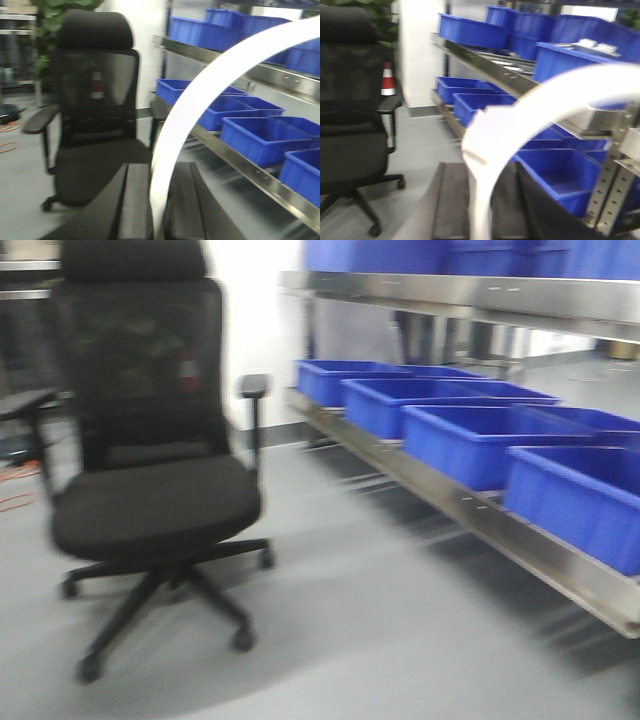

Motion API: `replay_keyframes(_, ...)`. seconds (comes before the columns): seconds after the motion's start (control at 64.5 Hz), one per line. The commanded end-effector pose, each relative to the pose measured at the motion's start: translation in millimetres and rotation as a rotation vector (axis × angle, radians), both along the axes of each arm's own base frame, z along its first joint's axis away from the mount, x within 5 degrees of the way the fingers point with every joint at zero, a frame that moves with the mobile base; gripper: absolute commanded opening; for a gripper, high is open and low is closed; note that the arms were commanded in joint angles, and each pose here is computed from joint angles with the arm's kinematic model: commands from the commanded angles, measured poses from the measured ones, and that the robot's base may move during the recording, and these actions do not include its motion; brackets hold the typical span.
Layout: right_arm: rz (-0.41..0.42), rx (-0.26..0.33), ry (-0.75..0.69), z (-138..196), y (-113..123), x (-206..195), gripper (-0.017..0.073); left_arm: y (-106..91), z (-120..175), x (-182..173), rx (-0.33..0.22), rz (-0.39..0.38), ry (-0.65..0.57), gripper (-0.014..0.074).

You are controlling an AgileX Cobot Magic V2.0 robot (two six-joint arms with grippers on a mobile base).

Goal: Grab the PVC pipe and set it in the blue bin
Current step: 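Drive the base to the shelf of blue bins holding the clamp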

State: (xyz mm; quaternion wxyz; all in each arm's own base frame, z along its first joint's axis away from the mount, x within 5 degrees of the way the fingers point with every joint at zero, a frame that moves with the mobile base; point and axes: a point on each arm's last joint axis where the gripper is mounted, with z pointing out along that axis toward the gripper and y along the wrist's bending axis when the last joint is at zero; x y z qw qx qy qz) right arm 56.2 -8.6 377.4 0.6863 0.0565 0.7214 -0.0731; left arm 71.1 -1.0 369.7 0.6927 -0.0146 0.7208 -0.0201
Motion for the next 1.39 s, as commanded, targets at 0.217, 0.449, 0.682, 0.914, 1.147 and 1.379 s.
replay_keyframes(0.217,-0.004,-0.015,-0.033,3.0,-0.1,-1.2,-0.0162,-0.6,3.6,-1.1,-0.013,-0.007,-0.034,-0.0111)
replay_keyframes(0.449,-0.004,-0.015,-0.033,3.0,-0.1,-1.2,-0.0162,-0.6,3.6,-1.1,-0.013,-0.007,-0.034,-0.0111)
replay_keyframes(0.682,-0.004,-0.015,-0.033,3.0,-0.1,-1.2,-0.0162,-0.6,3.6,-1.1,-0.013,-0.007,-0.034,-0.0111)
replay_keyframes(0.914,-0.004,-0.015,-0.033,3.0,-0.1,-1.2,-0.0162,-0.6,3.6,-1.1,-0.013,-0.007,-0.034,-0.0111)
replay_keyframes(1.147,-0.004,-0.015,-0.033,3.0,-0.1,-1.2,-0.0162,-0.6,3.6,-1.1,-0.013,-0.007,-0.034,-0.0111)
replay_keyframes(1.379,-0.004,-0.015,-0.033,3.0,-0.1,-1.2,-0.0162,-0.6,3.6,-1.1,-0.013,-0.007,-0.034,-0.0111)
